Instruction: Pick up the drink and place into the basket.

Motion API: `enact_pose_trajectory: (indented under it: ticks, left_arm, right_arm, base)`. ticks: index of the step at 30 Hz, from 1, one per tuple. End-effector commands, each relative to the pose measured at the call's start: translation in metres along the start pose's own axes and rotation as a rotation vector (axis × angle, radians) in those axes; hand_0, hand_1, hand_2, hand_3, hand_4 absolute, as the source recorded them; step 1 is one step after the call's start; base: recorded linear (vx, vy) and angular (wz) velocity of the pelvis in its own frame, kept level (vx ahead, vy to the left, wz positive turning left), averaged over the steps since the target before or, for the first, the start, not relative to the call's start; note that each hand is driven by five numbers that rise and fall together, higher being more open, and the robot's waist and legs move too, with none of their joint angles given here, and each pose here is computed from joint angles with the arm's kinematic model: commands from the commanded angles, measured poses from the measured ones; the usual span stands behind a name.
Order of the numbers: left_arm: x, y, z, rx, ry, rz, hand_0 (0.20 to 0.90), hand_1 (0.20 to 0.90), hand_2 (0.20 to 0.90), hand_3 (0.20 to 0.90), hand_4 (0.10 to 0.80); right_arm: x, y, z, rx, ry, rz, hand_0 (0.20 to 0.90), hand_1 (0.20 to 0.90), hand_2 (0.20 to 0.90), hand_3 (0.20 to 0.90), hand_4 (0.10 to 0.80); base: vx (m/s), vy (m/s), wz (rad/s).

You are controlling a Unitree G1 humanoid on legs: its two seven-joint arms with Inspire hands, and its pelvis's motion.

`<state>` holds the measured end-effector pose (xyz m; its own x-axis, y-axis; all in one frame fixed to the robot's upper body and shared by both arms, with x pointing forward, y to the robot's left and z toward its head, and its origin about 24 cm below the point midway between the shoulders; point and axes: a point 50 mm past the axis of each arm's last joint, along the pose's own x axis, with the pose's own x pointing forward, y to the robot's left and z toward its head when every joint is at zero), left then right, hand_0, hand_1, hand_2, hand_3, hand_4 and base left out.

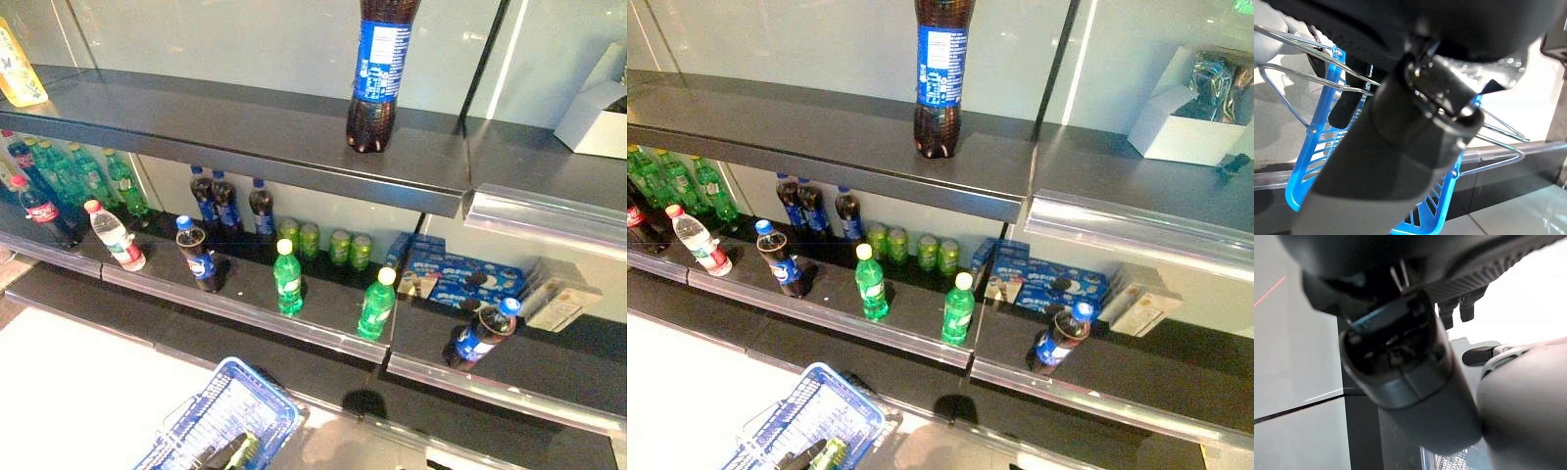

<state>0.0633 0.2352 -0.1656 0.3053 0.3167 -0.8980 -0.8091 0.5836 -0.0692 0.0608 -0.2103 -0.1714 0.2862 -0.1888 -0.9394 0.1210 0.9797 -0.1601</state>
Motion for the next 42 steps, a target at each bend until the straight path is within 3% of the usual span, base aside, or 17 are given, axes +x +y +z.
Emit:
enact_pose_trajectory:
  ticks: [1, 17, 21, 28, 30, 34, 42]
  left_arm:
    - [0.001, -0.024, -0.004, 0.047, 0.001, -0.082, 0.300, 0.300, 0.300, 0.200, 0.100]
    - [0.000, -0.026, -0.005, 0.053, 0.006, -0.103, 0.300, 0.300, 0.300, 0.200, 0.100]
    - [0.000, -0.026, -0.005, 0.054, 0.006, -0.098, 0.300, 0.300, 0.300, 0.200, 0.100]
    - [0.000, -0.030, 0.002, 0.070, -0.021, -0.110, 0.300, 0.300, 0.300, 0.200, 0.100]
    - [-0.001, -0.025, 0.004, 0.066, -0.024, -0.096, 0.300, 0.300, 0.300, 0.200, 0.100]
    - [-0.004, -0.013, -0.001, 0.042, -0.029, -0.089, 0.300, 0.300, 0.300, 0.200, 0.100]
    - [-0.009, -0.003, -0.017, 0.028, -0.008, -0.082, 0.300, 0.300, 0.300, 0.200, 0.100]
  right_arm:
    - [0.001, -0.004, -0.004, -0.009, 0.031, -0.022, 0.900, 0.900, 0.900, 0.900, 0.800]
    - [0.001, -0.002, -0.001, -0.075, 0.002, -0.026, 0.900, 0.900, 0.900, 0.900, 0.800]
    - [0.001, -0.001, 0.011, -0.144, -0.090, -0.044, 0.900, 0.900, 0.900, 0.900, 0.800]
    - [-0.017, 0.012, 0.094, -0.339, -0.546, -0.108, 0.900, 0.900, 0.900, 0.900, 0.800]
    - [-0.043, 0.011, 0.132, -0.379, -0.766, -0.164, 0.900, 0.900, 0.900, 0.900, 0.800]
    - [-0.084, -0.006, 0.163, -0.367, -1.059, -0.293, 0.900, 0.900, 0.900, 0.900, 0.800]
    - [-0.143, -0.026, 0.197, -0.307, -1.398, -0.471, 0.900, 0.900, 0.900, 0.900, 0.800]
  base:
    - [0.000, 0.000, 0.00]
    - [0.000, 0.000, 0.00]
    - [0.000, 0.000, 0.00]
    - [-0.026, -0.033, 0.00]
    - [-0.040, -0.049, -0.01]
    - [-0.005, -0.008, 0.00]
    - [0.018, 0.020, -0.04]
